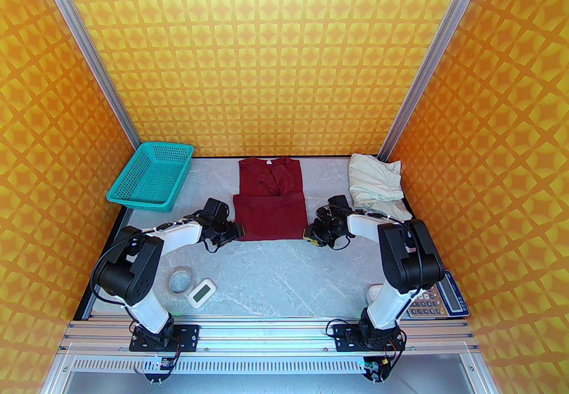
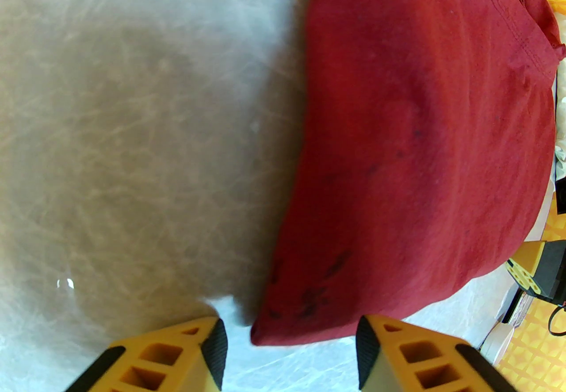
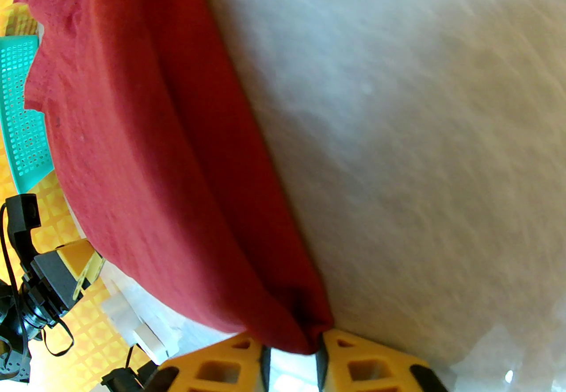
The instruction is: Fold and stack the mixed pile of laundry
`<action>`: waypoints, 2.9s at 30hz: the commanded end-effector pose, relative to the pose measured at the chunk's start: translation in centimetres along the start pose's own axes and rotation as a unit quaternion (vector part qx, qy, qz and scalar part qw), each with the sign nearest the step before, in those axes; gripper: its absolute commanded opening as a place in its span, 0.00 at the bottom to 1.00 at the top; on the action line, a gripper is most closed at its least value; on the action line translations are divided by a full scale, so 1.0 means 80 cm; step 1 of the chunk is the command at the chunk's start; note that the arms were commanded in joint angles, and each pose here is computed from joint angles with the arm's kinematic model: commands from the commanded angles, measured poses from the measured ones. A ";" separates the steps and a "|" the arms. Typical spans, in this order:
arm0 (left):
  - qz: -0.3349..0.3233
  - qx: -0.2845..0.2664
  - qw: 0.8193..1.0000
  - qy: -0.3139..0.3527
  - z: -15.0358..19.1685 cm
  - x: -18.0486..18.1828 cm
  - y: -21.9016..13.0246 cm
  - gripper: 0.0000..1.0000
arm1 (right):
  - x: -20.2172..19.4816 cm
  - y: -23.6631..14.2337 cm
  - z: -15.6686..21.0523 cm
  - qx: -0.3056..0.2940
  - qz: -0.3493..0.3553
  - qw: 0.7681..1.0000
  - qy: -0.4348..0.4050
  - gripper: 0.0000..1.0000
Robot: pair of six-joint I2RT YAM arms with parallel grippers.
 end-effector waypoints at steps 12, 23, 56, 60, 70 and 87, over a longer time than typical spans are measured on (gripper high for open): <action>0.057 -0.018 0.998 0.031 -0.009 -0.045 0.014 0.08 | 0.016 0.004 -0.031 -0.039 -0.020 0.999 -0.016 0.05; 0.080 -0.020 0.996 0.046 0.025 -0.023 -0.008 0.00 | 0.002 -0.003 0.009 -0.040 -0.023 0.999 -0.010 0.00; 0.205 -0.096 0.974 -0.002 -0.182 -0.127 -0.081 0.00 | 0.157 -0.111 -0.214 -0.168 -0.008 0.980 -0.106 0.00; 0.227 -0.102 0.968 -0.037 -0.220 -0.119 -0.057 0.00 | 0.150 -0.070 -0.254 -0.159 -0.031 0.981 -0.103 0.00; 0.316 -0.141 0.935 -0.078 -0.340 -0.120 -0.007 0.20 | 0.121 0.015 -0.355 -0.205 -0.100 0.966 -0.119 0.24; 0.122 -0.189 0.972 0.070 -0.275 -0.100 -0.100 0.55 | 0.104 -0.049 -0.272 -0.215 -0.001 0.959 -0.186 0.51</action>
Point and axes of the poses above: each hand's point on the last joint's axis, 136 mm out from that joint toward the fingers, its own y axis out along the fingers, its own x axis along the line the jaws close on, z = x × y, the point moved 1 cm from there along -y, back along the fingers, and after that the axes turned 7 degrees about -y, right-handed, at the moved point
